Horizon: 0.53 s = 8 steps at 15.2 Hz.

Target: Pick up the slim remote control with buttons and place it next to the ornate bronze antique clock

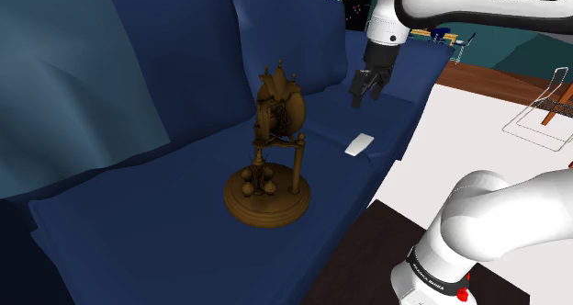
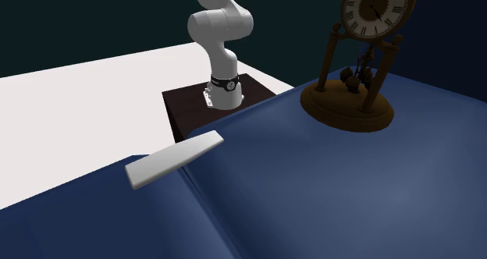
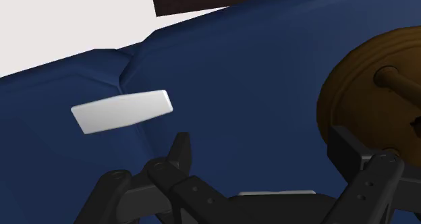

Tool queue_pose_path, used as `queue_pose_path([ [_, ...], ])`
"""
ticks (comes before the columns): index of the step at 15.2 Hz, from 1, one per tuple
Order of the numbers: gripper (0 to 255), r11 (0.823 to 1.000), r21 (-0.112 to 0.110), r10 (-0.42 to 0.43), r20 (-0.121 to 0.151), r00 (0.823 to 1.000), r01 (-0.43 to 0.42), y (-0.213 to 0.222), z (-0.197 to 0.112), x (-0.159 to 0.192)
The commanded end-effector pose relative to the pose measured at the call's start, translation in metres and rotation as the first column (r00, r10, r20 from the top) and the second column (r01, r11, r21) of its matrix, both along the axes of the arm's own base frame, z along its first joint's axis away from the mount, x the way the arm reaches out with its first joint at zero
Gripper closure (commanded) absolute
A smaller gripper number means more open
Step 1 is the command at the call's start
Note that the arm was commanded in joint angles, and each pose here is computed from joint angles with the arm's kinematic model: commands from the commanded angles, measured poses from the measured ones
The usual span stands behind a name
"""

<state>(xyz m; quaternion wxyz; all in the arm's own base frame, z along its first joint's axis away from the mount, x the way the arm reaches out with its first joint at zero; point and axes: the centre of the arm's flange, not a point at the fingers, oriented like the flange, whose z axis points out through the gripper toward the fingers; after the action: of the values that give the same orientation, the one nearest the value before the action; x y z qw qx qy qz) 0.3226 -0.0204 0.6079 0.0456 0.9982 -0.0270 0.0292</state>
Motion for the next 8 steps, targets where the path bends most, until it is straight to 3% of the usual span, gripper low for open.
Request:
queue_pose_path([
  [1, 0, 1.0, 0.0, 0.0, 0.0, 1.0, 0.0, 0.0, 0.0, 0.0],
  [4, 0, 0.99, 0.009, -0.141, -0.002, 0.99, 0.141, -0.02, -0.024, 0.027],
  [8, 0, 0.946, 0.021, -0.324, -0.006, 0.946, 0.324, -0.052, -0.055, 0.058],
])
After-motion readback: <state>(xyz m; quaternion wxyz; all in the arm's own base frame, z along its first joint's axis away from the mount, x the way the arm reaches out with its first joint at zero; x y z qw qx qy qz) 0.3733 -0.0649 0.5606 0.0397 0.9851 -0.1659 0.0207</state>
